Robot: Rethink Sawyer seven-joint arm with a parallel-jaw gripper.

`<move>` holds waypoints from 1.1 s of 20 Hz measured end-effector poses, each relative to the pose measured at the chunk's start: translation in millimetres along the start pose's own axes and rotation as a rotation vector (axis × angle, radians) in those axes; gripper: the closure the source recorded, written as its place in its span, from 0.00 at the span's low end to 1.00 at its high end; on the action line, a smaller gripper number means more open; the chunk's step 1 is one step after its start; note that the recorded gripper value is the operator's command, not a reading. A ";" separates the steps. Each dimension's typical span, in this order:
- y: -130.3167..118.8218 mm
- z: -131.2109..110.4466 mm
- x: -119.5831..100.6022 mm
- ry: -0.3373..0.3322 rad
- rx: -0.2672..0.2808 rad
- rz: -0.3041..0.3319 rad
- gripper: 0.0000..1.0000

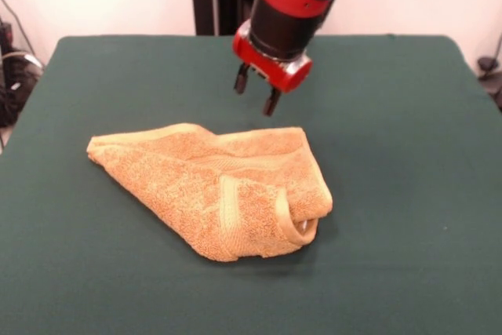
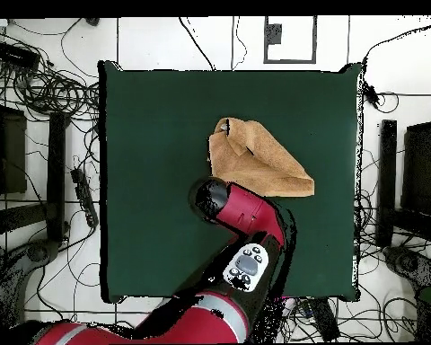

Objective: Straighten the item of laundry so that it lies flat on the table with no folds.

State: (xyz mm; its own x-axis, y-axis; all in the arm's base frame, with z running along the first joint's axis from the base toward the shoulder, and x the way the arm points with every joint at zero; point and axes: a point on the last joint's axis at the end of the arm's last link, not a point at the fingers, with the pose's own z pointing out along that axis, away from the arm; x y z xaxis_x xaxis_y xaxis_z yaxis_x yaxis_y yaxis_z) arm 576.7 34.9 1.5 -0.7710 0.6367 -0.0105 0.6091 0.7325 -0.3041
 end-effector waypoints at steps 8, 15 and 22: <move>9.3 -23.3 -7.1 -0.049 -0.038 -0.003 0.00; 22.3 -26.1 -30.1 -0.184 -0.078 -0.011 0.00; 27.6 -25.5 -47.7 -0.260 -0.102 -0.006 0.00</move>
State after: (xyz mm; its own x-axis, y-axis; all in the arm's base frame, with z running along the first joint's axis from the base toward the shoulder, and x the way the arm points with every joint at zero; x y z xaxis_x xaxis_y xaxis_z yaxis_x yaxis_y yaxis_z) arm 635.0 30.9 17.8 -0.7886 0.5585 -0.2573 0.6096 0.7650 -0.2078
